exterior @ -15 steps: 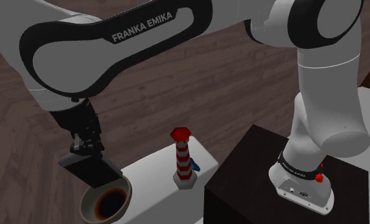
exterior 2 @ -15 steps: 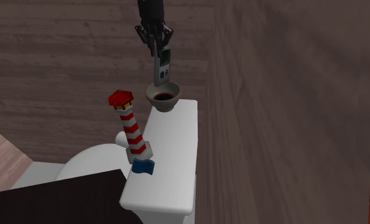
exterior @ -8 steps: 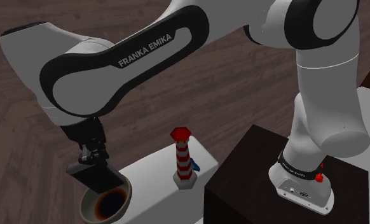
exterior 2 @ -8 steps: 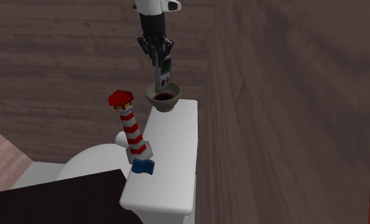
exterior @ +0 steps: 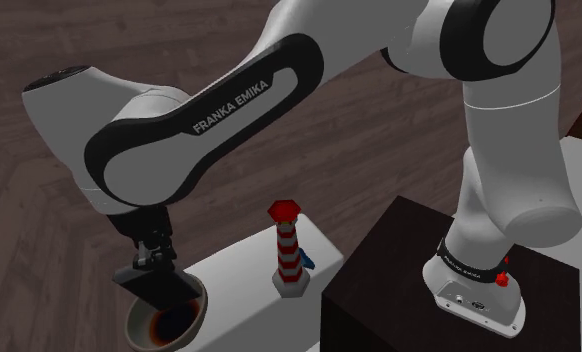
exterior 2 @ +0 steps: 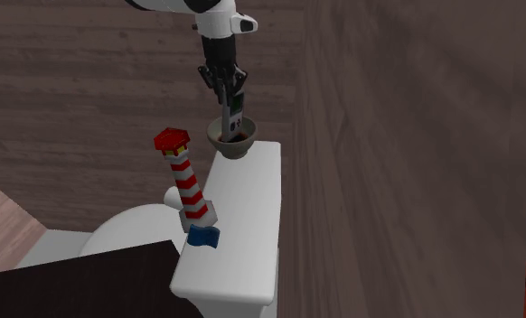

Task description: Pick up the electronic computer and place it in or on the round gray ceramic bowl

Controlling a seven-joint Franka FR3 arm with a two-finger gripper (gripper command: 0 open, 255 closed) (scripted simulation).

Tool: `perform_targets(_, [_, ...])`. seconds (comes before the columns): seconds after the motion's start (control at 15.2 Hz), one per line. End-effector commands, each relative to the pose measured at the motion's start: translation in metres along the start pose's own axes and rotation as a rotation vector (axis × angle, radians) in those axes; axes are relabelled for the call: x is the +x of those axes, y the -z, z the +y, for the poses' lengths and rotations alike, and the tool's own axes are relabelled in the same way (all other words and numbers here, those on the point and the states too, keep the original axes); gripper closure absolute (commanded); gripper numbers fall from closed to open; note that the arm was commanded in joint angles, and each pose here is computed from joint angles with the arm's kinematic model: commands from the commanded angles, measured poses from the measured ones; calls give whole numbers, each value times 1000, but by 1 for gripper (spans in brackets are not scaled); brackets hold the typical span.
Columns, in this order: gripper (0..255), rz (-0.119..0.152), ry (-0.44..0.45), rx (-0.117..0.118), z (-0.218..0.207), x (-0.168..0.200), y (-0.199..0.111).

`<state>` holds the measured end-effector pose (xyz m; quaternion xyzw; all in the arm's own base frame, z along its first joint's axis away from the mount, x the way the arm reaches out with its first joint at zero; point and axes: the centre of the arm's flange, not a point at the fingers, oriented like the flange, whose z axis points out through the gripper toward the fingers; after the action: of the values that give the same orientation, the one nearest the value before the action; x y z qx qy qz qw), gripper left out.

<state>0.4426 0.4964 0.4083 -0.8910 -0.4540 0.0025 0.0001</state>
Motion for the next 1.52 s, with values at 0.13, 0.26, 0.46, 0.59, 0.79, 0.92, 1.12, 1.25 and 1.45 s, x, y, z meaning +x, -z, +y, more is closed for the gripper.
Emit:
perform_targets(0.13, [255,1,0,0,0,0,0])
perform_targets(0.26, [255,1,0,0,0,0,0])
perform_targets(0.46, [0,1,0,0,0,0,0])
perform_targets(0.59, [0,1,0,0,0,0,0])
perform_targets(0.79, [0,1,0,0,0,0,26])
perform_targets(0.92, [0,1,0,0,0,0,50])
perform_targets(1.12, [0,1,0,0,0,0,50])
perform_targets(1.25, [0,1,0,0,0,0,50])
perform_targets(1.45, [0,1,0,0,0,0,50])
